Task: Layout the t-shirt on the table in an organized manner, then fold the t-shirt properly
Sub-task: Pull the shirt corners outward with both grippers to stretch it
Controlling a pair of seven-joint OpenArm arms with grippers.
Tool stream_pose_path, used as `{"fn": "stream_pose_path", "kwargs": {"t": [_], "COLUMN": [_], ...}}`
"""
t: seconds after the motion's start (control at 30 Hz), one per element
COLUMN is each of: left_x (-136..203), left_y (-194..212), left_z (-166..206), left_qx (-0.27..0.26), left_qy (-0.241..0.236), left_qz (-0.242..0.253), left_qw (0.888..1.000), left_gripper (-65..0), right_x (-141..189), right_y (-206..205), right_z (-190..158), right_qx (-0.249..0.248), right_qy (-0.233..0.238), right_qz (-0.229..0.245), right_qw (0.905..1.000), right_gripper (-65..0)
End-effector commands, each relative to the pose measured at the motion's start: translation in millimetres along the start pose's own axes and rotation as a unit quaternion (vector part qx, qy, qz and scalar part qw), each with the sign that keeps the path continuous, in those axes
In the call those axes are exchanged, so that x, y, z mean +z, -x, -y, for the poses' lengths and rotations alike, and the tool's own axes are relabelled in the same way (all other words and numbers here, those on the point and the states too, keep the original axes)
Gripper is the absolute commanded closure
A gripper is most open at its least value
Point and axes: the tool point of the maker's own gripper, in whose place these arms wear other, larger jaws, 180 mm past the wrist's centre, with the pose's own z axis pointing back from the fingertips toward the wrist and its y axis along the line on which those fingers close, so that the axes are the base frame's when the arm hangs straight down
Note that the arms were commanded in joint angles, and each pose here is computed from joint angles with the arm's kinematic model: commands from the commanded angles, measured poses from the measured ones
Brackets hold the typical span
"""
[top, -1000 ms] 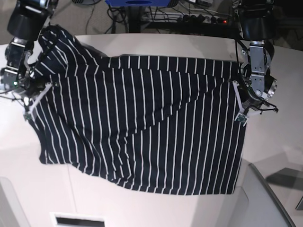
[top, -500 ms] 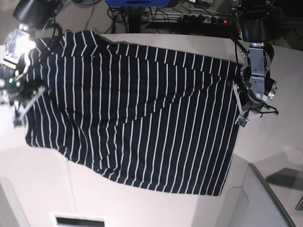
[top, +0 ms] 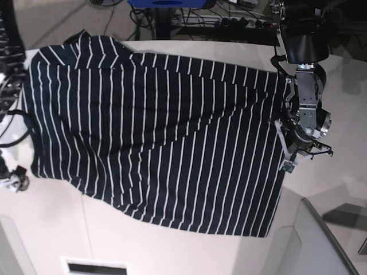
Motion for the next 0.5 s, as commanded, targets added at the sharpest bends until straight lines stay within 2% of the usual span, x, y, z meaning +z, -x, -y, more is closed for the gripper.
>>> {"fn": "stream_pose_path", "kwargs": {"t": [0.0, 0.1, 0.3, 0.47], "left_x": [3, 3, 3, 5], "left_y": [-8, -1, 3, 21], "left_z": [-13, -16, -16, -37], "left_qx": [-0.001, -0.005, -0.009, 0.032], "left_qy": [-0.016, -0.018, -0.019, -0.038], "left_qz": [0.014, 0.008, 0.003, -0.010], "left_qw": [1.000, 1.000, 1.000, 0.999], "left_gripper": [0.0, 0.0, 0.0, 0.0], "right_x": [1, -9, -21, -28], "right_y": [-26, -20, 2, 17], "right_z": [-3, -8, -19, -27], "right_qx": [-0.011, -0.041, -0.067, -0.079], "right_qy": [-0.014, -0.026, -0.040, -0.042], "right_qz": [0.036, 0.037, 0.029, 0.022], "right_qw": [0.9992, 0.9981, 0.9965, 0.9957], "right_gripper": [-48.5, -49.7, -49.5, -49.5]}}
